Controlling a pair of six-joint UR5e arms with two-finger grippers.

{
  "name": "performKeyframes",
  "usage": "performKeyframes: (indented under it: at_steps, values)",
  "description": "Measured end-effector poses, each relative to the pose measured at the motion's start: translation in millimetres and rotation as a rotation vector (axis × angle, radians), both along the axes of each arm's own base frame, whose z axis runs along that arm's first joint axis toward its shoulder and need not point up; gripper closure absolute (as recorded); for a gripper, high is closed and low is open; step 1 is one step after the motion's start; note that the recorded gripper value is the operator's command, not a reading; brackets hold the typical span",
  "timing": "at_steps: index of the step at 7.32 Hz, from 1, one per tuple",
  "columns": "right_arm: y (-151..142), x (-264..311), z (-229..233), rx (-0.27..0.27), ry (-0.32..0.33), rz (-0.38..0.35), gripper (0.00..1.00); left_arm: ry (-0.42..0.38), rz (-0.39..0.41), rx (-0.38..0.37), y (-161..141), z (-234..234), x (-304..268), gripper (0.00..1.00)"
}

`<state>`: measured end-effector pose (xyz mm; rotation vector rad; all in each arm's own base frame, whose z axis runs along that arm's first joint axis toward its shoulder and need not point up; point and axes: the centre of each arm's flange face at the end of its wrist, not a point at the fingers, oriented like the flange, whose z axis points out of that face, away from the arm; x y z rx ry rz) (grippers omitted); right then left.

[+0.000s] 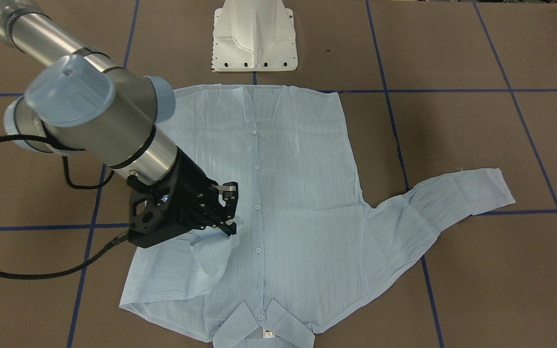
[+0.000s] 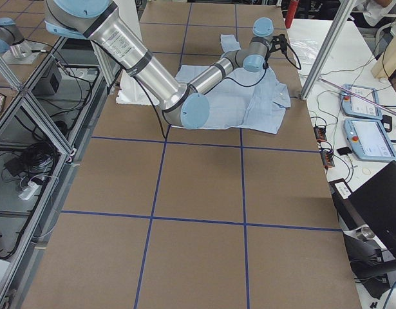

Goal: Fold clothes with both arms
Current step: 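Lift the sleeve with the right gripper and carry it across the shirt front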

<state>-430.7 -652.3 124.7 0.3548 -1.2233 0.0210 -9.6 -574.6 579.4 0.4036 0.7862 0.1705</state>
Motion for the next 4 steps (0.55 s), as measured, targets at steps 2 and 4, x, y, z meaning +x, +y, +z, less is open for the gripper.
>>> performKeyframes:
  at_steps: [2, 4]
  values:
    - [11, -76, -22, 0.009, 0.044, 0.010, 1.00, 0.000, 0.001, -0.007, 0, 4, 1, 0.00]
    - [38, -127, -22, 0.009, 0.069, -0.028, 1.00, -0.002, 0.003, -0.012, -1, 8, 2, 0.00]
